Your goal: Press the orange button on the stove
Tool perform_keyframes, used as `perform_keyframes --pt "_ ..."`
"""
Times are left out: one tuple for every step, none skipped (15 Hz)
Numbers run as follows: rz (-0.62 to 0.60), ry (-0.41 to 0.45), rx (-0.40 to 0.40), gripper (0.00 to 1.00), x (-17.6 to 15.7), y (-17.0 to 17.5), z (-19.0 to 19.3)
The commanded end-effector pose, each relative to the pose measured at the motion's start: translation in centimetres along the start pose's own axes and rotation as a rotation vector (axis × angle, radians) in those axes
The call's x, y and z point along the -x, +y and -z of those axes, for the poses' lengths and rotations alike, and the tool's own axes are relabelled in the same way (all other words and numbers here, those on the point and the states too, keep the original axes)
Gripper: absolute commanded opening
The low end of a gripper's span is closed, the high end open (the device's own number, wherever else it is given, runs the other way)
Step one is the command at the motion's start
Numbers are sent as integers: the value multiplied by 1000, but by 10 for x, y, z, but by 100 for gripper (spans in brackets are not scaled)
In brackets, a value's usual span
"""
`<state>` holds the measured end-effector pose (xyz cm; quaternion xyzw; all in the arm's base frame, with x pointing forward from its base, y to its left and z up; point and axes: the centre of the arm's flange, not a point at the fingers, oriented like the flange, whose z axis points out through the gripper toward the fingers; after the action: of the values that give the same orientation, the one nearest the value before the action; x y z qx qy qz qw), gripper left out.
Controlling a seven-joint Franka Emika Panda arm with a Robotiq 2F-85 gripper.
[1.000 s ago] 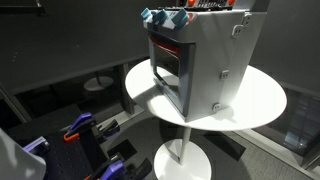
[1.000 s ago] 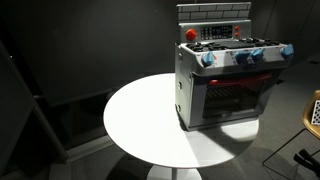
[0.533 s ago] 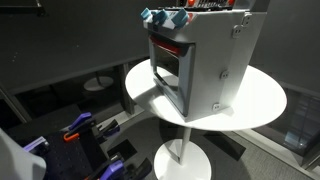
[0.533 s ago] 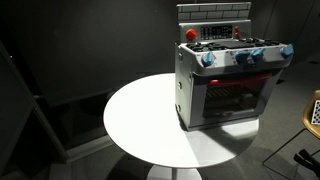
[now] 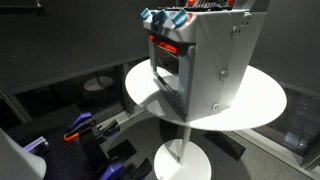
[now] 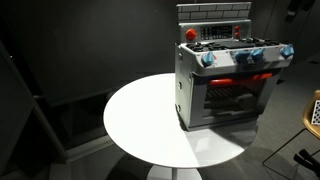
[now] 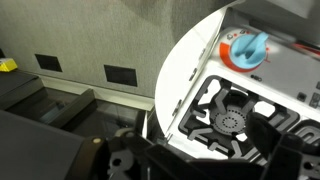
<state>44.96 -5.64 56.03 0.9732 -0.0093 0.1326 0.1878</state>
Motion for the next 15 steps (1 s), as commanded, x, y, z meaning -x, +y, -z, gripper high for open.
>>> perform_keyframes --pt "13 27 13 100 -37 12 -14" --pt "14 31 12 100 -45 14 -17" --pt "14 34 11 100 -51 15 -19" --pt "14 38 11 100 -57 15 -20" --pt "13 39 11 100 -61 16 -22" --pt "5 31 16 100 -66 16 -23" --pt "3 24 10 100 -67 17 -24" --pt "6 11 1 100 -66 16 -25" --pt "-5 25 -6 100 -54 9 -28" --pt "-5 22 -6 100 -56 9 -30" --pt "-5 20 -6 100 -57 9 -31" --pt "-5 20 -6 100 -58 9 -31" --pt "-6 20 -5 100 -58 9 -31" --pt "-6 20 -5 100 -58 9 -31" --pt "-25 31 30 100 -57 11 -31"
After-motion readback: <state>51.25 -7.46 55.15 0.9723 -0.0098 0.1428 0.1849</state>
